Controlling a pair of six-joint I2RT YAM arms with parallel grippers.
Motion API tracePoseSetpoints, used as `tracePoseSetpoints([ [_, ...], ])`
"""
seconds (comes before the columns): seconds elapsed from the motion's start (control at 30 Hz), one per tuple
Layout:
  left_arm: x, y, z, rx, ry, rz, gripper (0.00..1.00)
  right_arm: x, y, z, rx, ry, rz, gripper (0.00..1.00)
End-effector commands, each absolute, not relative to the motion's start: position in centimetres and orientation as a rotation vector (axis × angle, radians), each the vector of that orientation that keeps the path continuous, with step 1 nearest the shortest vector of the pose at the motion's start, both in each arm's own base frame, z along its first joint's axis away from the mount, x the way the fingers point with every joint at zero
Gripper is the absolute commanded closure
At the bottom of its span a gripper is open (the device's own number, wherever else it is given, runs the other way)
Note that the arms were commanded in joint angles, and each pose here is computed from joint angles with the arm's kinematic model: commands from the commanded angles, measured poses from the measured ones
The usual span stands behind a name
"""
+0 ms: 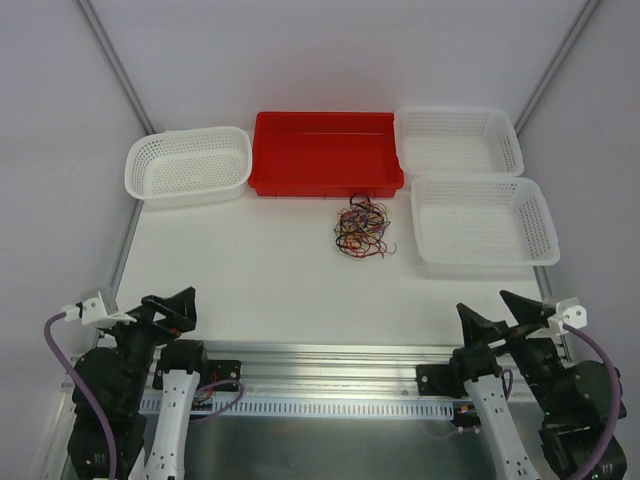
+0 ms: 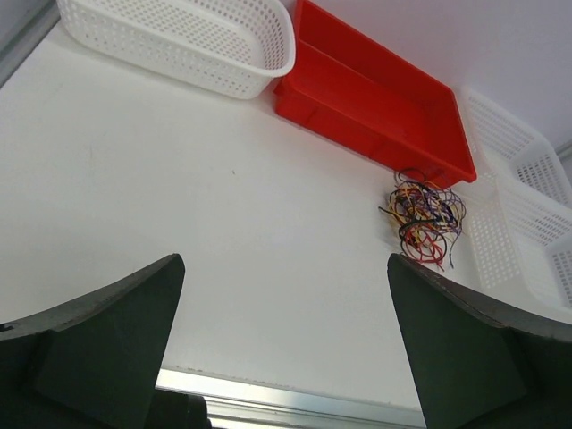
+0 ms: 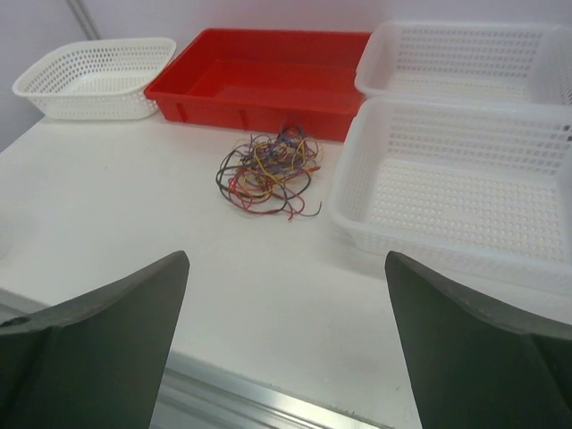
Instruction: Untangle the cables
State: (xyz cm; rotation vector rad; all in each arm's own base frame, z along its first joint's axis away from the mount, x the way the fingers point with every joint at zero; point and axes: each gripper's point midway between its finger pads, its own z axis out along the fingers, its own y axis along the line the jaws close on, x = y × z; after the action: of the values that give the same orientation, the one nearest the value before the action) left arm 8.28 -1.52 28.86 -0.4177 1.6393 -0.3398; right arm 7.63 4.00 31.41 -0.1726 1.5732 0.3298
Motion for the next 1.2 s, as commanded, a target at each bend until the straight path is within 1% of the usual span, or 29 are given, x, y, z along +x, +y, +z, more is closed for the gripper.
tracePoseSetpoints([
  [0.0, 7.9, -1.3, 28.0, -0.519, 1.556, -0.402, 0.01, 9.1, 6.1, 30.0, -0.203, 1.690, 0.431, 0.03],
  [0.17, 11.3, -2.9, 25.6, -0.530, 1.732, -0.463, 0.01, 12.4, 9.3, 27.6, -0.255, 1.909, 0.584, 0.03],
  [0.23, 12.3, -3.8, 24.8, -0.485, 1.791, -0.493, 0.01, 12.8, 11.9, 27.5, -0.336, 1.933, 0.746, 0.03],
  [0.27, 13.0, -4.0, 24.3, -0.483, 1.838, -0.491, 0.01, 13.7, 12.8, 26.7, -0.329, 1.996, 0.810, 0.03],
  [0.33, 14.0, -4.6, 23.7, -0.438, 1.893, -0.502, 0.01, 15.3, 13.4, 26.0, -0.290, 2.037, 0.842, 0.03],
  [0.4, 15.1, -4.9, 22.5, -0.408, 1.967, -0.494, 0.01, 17.6, 13.1, 24.9, -0.239, 2.094, 0.787, 0.03],
  [0.47, 16.4, -5.4, 22.2, -0.385, 1.989, -0.517, 0.01, 18.8, 13.3, 24.6, -0.239, 2.109, 0.749, 0.03],
  [0.5, 16.9, -5.7, 21.4, -0.365, 2.011, -0.529, 0.01, 20.5, 13.2, 24.3, -0.220, 2.118, 0.705, 0.03],
  [0.6, 18.3, -6.6, 20.6, -0.306, 2.011, -0.579, 0.01, 22.9, 14.0, 24.0, -0.192, 2.126, 0.654, 0.03],
  [0.63, 18.7, -6.6, 20.2, -0.291, 2.017, -0.573, 0.01, 23.8, 14.7, 22.8, -0.202, 2.171, 0.633, 0.03],
  [0.7, 19.4, -6.5, 19.3, -0.266, 2.013, -0.555, 0.01, 25.8, 15.1, 22.7, -0.186, 2.166, 0.587, 0.03],
  [0.73, 19.6, -6.4, 18.9, -0.265, 2.016, -0.551, 0.01, 26.9, 15.8, 21.3, -0.193, 2.215, 0.569, 0.03],
  [0.77, 19.8, -6.5, 18.0, -0.267, 2.028, -0.556, 0.01, 27.9, 16.0, 21.2, -0.172, 2.215, 0.545, 0.03],
  [0.83, 19.9, -6.9, 18.2, -0.236, 2.016, -0.574, 0.01, 29.8, 17.0, 20.9, -0.156, 2.215, 0.532, 0.03],
  [0.87, 20.0, -6.9, 18.3, -0.232, 2.018, -0.576, 0.01, 30.9, 17.5, 19.1, -0.147, 2.264, 0.511, 0.03],
  [0.93, 20.0, -7.0, 18.3, -0.230, 2.017, -0.584, 0.01, 33.1, 18.4, 19.4, -0.102, 2.230, 0.484, 0.03],
  [0.97, 19.9, -7.1, 18.0, -0.231, 2.022, -0.592, 0.01, 34.5, 18.3, 17.6, -0.066, 2.264, 0.420, 0.03],
  [1.0, 19.8, -7.3, 18.0, -0.226, 2.024, -0.603, 0.01, 35.7, 18.7, 18.1, -0.044, 2.241, 0.414, 0.03],
  [1.07, 19.9, -7.3, 18.0, -0.223, 2.021, -0.603, 0.01, 37.2, 19.0, 16.8, -0.007, 2.255, 0.354, 0.03],
  [1.1, 19.8, -7.3, 18.0, -0.223, 2.020, -0.603, 0.01, 38.1, 19.3, 14.6, 0.000, 2.297, 0.321, 0.02],
  [1.17, 19.9, -7.3, 18.0, -0.223, 2.018, -0.601, 0.01, 39.6, 20.2, 14.1, 0.035, 2.292, 0.306, 0.01],
])
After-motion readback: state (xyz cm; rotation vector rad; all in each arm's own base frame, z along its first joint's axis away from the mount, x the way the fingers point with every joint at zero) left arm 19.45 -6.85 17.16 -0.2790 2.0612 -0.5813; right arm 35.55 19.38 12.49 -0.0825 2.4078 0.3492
